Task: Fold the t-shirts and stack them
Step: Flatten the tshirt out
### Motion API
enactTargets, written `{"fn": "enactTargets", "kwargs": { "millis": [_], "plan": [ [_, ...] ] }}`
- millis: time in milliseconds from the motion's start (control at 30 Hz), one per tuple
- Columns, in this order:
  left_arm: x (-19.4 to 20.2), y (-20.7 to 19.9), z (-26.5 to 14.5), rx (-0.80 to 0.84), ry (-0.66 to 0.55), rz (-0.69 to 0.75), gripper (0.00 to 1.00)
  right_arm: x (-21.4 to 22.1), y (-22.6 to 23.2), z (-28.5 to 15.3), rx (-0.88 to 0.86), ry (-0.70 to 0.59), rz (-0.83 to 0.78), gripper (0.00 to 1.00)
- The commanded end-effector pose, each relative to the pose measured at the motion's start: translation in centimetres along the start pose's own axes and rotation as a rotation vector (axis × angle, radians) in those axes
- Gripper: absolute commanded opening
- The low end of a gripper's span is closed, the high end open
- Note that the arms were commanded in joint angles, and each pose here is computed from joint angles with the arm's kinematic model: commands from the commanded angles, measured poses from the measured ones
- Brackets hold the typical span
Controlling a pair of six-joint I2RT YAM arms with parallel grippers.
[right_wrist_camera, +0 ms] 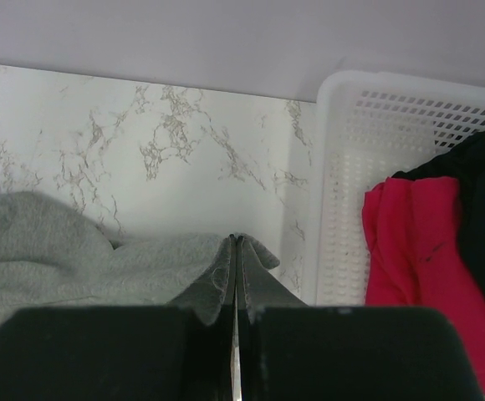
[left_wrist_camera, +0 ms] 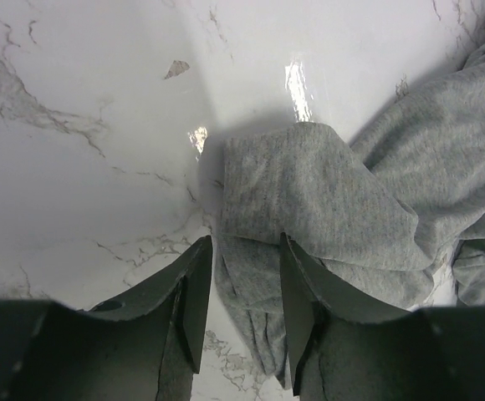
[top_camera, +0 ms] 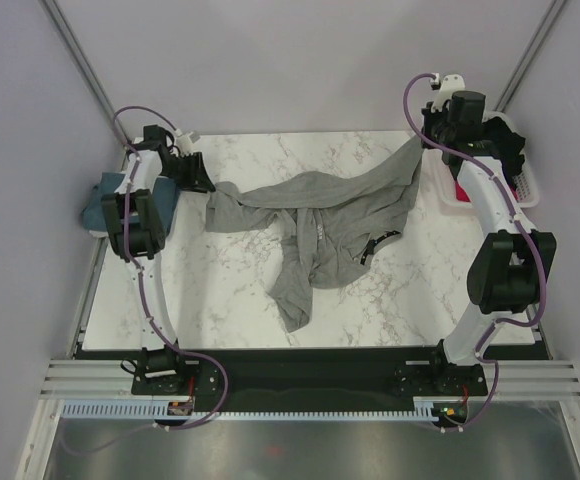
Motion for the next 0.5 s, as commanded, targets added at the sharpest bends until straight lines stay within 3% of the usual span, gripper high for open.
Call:
{"fn": "enactTargets", "kwargs": {
  "millis": [0,467],
  "plan": [
    [-0.3,0.2,-0.2,0.051,-0.013,-0.034,0.44,-1.7,-0.5,-1.3,0.038,-0.06,-0.032,0.0],
    [0.0,0.3,0.7,0.163,0.009,-0.051,0.41,-2.3,1.1,-1.0,0.019,-0.065,-0.071,0.0]
  ]
}}
Point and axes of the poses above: each gripper's point midway between its finger pads, its own z axis out along the fingers, its own y axis along the line the jaws close on, x = y × z, the point moved 10 cm from there along -z, back along the fingers, and after that the axes turned 15 degrees about -z, right-handed, at the moved point
